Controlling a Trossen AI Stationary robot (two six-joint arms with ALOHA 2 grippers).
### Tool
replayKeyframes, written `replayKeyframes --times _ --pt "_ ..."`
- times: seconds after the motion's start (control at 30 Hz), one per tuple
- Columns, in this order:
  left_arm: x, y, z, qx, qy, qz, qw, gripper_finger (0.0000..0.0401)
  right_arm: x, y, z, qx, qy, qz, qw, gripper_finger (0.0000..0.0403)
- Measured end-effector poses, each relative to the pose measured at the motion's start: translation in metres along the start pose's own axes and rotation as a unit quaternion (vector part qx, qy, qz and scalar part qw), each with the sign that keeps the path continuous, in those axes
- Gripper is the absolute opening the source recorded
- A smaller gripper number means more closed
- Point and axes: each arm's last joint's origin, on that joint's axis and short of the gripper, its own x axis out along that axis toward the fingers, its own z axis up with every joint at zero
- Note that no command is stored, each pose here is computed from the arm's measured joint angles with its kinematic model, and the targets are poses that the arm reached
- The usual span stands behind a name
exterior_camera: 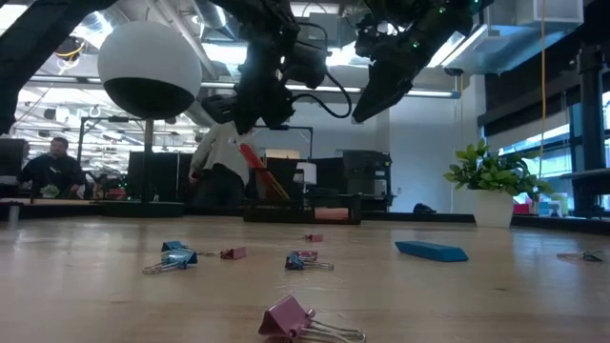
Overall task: Pick and place office supplies into organizer
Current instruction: Put the blue eraser into the black desk organizer
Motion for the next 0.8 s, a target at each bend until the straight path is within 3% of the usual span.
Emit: replayKeyframes --times 0.5,0.7,0.8 --pt "-0.006 -0.004 0.003 -0.05 -0.018 -0.014 0.998 0.0144 0.0 0.0 0.0 0.014 0.0 0.0 1.0 0.0255" --pt "-0.012 -0.008 0.003 -0.061 -0.021 -0.019 0.998 0.016 0.0 0.0 0.0 0.014 0.001 0.0 1.0 0.0255" --pt "-0.017 -0.009 -0.003 -0.092 -0.049 -0.045 0.994 0.0162 0.0 0.0 0.0 0.013 0.001 0.0 1.0 0.0255"
